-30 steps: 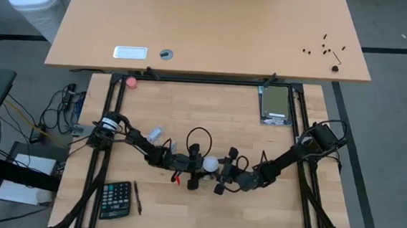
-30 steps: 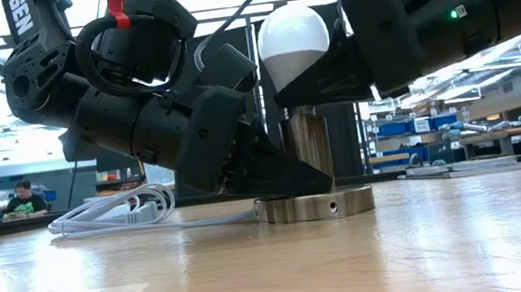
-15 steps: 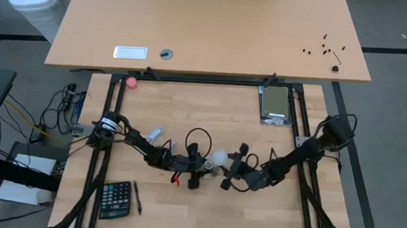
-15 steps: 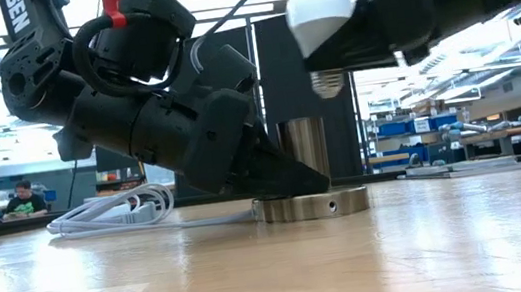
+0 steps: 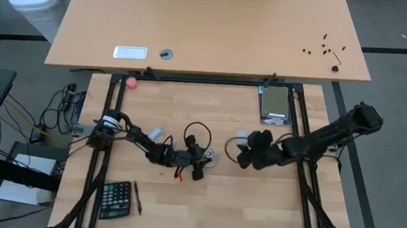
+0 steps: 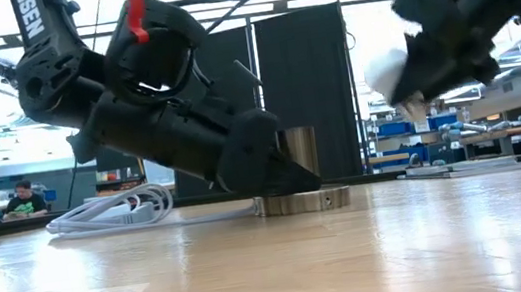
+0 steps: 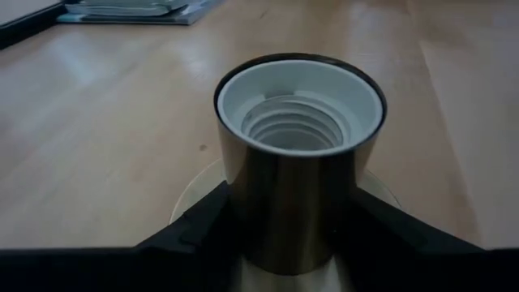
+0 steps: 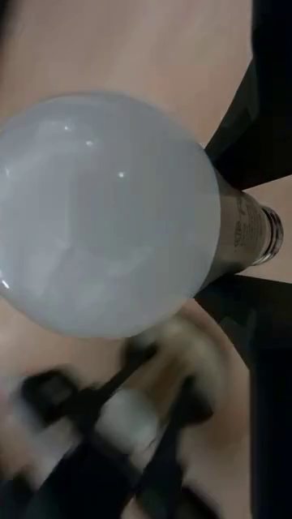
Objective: Screw lightbulb
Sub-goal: Remove the lightbulb from the lamp
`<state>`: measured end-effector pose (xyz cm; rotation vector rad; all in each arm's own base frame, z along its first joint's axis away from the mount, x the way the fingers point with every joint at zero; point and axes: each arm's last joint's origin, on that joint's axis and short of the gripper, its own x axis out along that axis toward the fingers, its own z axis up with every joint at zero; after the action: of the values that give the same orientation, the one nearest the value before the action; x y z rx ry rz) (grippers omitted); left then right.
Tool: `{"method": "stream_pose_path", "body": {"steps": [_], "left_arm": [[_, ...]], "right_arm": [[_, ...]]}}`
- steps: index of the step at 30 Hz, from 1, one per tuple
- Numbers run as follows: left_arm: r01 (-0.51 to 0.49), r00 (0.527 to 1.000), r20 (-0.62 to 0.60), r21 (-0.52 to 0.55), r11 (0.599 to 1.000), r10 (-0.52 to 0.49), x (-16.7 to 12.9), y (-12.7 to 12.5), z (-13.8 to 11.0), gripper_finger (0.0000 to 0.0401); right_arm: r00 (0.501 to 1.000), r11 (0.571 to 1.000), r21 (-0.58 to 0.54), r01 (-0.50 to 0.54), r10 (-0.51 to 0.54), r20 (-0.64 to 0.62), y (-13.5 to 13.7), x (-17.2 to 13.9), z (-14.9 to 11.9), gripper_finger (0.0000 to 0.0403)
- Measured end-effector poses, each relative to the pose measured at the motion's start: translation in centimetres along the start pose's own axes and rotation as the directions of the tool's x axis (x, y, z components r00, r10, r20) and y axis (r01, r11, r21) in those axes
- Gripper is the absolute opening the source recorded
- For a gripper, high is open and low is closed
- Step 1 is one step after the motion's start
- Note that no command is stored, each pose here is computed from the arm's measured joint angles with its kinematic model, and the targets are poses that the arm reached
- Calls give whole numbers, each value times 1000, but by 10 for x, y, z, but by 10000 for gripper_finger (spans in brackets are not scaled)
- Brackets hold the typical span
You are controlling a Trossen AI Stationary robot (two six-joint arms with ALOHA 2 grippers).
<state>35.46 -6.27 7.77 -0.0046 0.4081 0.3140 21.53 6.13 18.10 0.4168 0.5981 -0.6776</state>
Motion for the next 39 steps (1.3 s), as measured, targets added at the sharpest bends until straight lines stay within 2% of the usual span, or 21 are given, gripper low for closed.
{"method": "stream_pose_path", "body": {"steps": [6,12,16,26,34,39], "left_arm": [[24,1000,-10,-8,1000,-24,6,12,2,196],[20,1000,-3,34,999,-20,8,14,3,196],[21,1000,-1,56,998,-21,8,14,4,196],[20,1000,1,60,998,-21,8,14,4,201],[15,1000,5,73,997,-16,8,14,4,226],[17,1000,10,89,996,-18,5,14,9,260]], "right_arm": [[955,998,63,0,19,-295,-16,18,1,162],[909,991,136,-21,75,-410,-22,24,5,162],[868,990,135,41,32,-495,-28,34,-1,162],[822,991,118,56,21,-569,-24,49,-13,164],[822,991,124,52,28,-568,-27,43,-9,225],[835,989,142,27,56,-548,-28,35,-3,255]]}}
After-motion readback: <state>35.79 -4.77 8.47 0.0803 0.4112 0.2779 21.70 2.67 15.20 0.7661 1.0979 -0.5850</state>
